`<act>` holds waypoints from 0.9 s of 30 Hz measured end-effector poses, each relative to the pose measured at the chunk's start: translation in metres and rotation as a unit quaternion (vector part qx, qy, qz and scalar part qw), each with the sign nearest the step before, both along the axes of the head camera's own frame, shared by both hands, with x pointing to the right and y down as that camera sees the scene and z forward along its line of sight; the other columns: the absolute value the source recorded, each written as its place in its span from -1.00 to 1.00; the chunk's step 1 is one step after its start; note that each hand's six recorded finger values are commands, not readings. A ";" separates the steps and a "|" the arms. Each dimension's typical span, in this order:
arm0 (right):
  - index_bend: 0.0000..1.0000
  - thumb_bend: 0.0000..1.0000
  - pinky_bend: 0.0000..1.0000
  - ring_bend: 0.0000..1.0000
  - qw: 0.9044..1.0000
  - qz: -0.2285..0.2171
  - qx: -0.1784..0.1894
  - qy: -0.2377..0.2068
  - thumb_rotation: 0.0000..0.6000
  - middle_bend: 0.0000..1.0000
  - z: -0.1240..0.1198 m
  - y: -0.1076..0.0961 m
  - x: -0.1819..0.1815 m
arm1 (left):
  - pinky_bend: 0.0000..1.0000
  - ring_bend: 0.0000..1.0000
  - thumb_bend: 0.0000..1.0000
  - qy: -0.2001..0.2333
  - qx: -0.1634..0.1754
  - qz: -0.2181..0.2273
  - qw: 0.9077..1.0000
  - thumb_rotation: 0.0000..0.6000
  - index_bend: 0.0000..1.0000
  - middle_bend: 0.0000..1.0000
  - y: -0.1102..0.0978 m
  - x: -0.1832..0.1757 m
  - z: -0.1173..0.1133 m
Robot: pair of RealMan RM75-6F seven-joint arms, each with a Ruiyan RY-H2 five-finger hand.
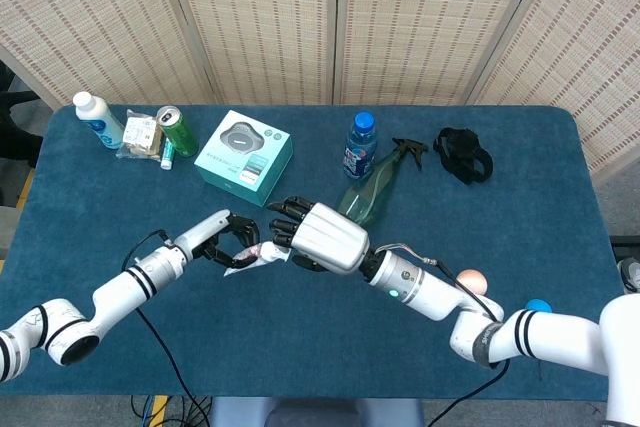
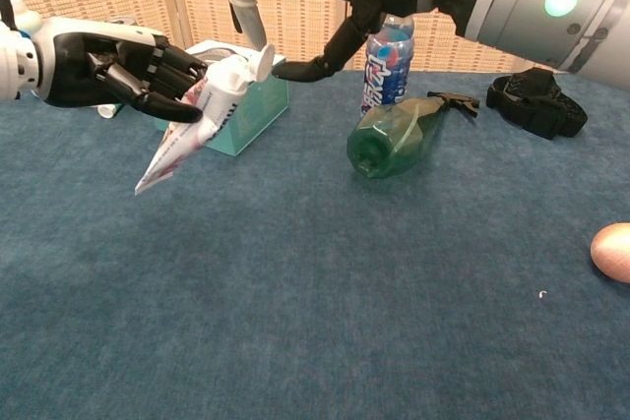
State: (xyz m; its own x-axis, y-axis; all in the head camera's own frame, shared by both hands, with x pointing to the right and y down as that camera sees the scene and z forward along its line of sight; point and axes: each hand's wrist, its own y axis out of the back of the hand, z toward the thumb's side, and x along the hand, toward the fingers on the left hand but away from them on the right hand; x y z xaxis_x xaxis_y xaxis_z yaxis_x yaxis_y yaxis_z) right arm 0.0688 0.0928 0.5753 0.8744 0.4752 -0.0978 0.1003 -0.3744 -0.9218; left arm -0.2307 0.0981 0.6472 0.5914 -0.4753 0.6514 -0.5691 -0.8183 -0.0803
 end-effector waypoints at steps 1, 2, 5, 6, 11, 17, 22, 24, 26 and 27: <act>0.34 -0.58 -0.47 -0.63 1.000 0.001 -0.001 0.001 1.00 -0.14 0.000 0.000 0.001 | -0.30 -0.12 -0.09 0.001 -0.001 -0.002 1.000 1.00 0.18 0.28 -0.001 -0.001 0.000; 0.34 -0.58 -0.47 -0.63 1.000 0.001 -0.001 0.002 1.00 -0.14 0.001 0.000 0.001 | -0.30 -0.12 -0.09 0.001 -0.001 -0.004 1.000 1.00 0.18 0.28 -0.002 -0.001 0.000; 0.34 -0.58 -0.47 -0.63 1.000 0.003 -0.002 0.004 1.00 -0.14 0.002 0.000 0.003 | -0.30 -0.12 -0.09 0.002 -0.001 -0.008 1.000 1.00 0.18 0.28 -0.004 -0.004 -0.001; 0.34 -0.58 -0.47 -0.63 1.000 0.003 -0.003 0.005 1.00 -0.14 0.003 0.000 0.003 | -0.30 -0.12 -0.09 0.002 0.000 -0.009 1.000 1.00 0.18 0.28 -0.005 -0.005 -0.001; 0.34 -0.58 -0.47 -0.63 1.000 0.005 -0.005 0.009 1.00 -0.14 0.005 0.001 0.005 | -0.29 -0.12 -0.09 0.001 0.000 -0.011 1.000 1.00 0.18 0.28 -0.007 -0.008 -0.003; 0.33 -0.58 -0.47 -0.63 1.000 0.008 0.000 -0.004 1.00 -0.14 -0.002 -0.001 0.007 | -0.29 -0.12 -0.09 -0.011 0.010 0.002 1.000 1.00 0.18 0.28 -0.006 -0.011 -0.002; 0.34 -0.58 -0.47 -0.63 1.000 0.021 0.015 -0.013 1.00 -0.14 -0.016 -0.007 0.019 | -0.29 -0.13 -0.09 -0.050 0.049 0.045 0.997 1.00 0.18 0.27 -0.003 -0.016 0.003; 0.34 -0.58 -0.47 -0.63 0.999 0.027 0.019 -0.010 1.00 -0.14 -0.020 -0.009 0.026 | -0.29 -0.13 -0.09 -0.068 0.069 0.065 0.993 1.00 0.18 0.26 -0.001 -0.018 0.005; 0.34 -0.58 -0.47 -0.63 0.999 0.033 0.025 -0.005 1.00 -0.14 -0.023 -0.012 0.035 | -0.29 -0.13 -0.09 -0.091 0.092 0.089 0.988 1.00 0.18 0.26 0.001 -0.020 0.009; 0.34 -0.58 -0.47 -0.63 0.999 0.037 0.028 -0.002 1.00 -0.14 -0.025 -0.012 0.039 | -0.29 -0.14 -0.09 -0.102 0.102 0.099 0.985 1.00 0.18 0.26 0.002 -0.021 0.010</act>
